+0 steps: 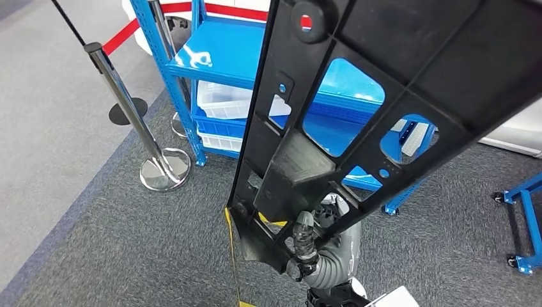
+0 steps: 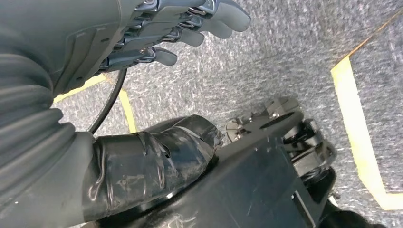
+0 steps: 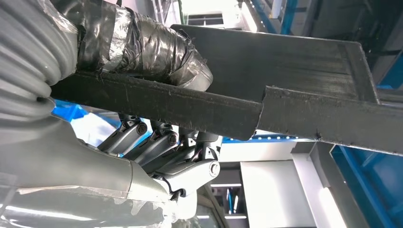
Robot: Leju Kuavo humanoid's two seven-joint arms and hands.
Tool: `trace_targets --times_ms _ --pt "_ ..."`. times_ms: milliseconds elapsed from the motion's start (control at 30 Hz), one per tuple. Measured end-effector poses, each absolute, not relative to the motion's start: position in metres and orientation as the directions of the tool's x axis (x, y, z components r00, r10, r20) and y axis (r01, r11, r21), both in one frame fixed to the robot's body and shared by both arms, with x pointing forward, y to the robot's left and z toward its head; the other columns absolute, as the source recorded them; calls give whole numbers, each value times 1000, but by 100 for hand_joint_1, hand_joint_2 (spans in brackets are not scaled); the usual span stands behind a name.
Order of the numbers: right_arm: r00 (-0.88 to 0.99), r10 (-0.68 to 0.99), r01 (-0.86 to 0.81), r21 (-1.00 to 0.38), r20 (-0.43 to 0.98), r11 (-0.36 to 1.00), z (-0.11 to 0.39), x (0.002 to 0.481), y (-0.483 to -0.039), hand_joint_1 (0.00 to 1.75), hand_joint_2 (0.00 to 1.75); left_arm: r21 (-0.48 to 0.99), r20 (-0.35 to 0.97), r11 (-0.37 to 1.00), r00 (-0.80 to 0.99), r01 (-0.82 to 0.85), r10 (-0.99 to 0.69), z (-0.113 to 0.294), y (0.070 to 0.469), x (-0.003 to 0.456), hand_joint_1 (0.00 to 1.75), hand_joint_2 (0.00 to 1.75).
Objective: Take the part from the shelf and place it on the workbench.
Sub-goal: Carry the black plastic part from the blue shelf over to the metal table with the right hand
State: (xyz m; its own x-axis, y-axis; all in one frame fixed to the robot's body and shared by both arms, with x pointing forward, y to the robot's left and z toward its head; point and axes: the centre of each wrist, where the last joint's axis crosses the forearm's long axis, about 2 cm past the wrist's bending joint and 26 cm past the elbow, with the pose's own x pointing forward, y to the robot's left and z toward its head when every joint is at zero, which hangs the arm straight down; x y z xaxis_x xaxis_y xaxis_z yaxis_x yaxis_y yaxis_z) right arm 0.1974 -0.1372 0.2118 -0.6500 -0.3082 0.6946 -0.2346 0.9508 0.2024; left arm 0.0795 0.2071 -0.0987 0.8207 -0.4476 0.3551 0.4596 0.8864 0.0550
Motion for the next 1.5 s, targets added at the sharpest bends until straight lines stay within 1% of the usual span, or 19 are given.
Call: trace_targets --times_ms 233,400,567,733,1267,1500 --pt "-620 -396 -292 269 677 918 209 199 -133 175 175 67 359 905 836 421 -415 -99 209 78 0 175" --pt "-617 -406 -309 268 674 913 207 199 -132 175 175 60 358 912 845 405 -398 -99 208 77 0 175" --pt "-611 -437 -330 290 660 898 206 196 -132 175 175 42 362 936 868 349 -340 -99 208 77 0 175" --pt "-601 -450 -333 305 661 892 203 190 -133 175 175 37 355 938 873 344 -334 -99 206 77 0 175" --pt "-599 -447 -331 302 665 894 201 187 -135 175 175 38 332 928 872 370 -361 -98 204 78 0 175" --pt "-665 -311 -230 210 679 950 202 187 -137 175 175 35 314 918 868 394 -384 -99 207 78 0 175"
